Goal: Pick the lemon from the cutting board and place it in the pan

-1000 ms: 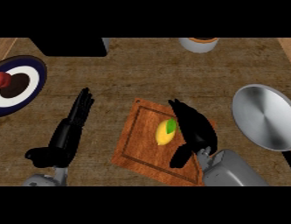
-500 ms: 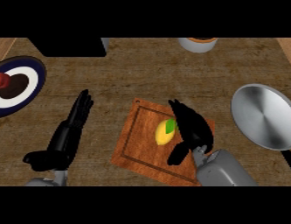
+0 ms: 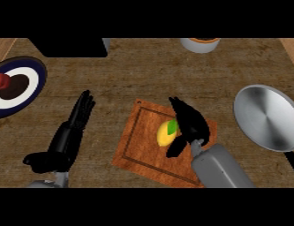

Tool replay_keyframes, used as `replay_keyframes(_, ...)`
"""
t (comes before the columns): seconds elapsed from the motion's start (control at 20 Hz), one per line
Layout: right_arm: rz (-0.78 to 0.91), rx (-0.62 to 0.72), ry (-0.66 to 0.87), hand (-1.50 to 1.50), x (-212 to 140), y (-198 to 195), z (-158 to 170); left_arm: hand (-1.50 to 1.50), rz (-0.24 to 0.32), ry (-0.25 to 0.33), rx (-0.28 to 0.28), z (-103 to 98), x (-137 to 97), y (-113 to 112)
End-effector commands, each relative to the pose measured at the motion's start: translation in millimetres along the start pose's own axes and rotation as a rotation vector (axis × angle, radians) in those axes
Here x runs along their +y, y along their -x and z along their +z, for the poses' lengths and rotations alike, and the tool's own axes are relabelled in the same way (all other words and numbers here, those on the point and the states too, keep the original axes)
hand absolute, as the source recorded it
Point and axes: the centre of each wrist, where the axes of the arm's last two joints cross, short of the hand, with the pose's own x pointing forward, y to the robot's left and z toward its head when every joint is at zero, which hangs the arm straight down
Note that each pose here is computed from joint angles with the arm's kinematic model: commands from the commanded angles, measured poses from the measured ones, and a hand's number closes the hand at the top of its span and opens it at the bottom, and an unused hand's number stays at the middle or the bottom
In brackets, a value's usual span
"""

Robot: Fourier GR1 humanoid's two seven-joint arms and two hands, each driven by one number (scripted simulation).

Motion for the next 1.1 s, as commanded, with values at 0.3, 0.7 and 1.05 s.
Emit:
replay_keyframes(0.3,0.143,-0.005,-0.158,1.50,24.5,-7.1,-23.0,0.00,0.004,-0.006,0.016,-12.0,-1.9,-12.5)
replay_keyframes(0.7,0.212,-0.030,-0.065,1.50,33.9,1.9,-26.4,0.00,-0.010,0.005,0.009,1.3,1.9,-4.3)
replay_keyframes(1.05,0.181,-0.082,0.161,1.50,18.3,8.4,-11.4,0.00,0.002,-0.001,-0.005,2.3,10.7,1.5)
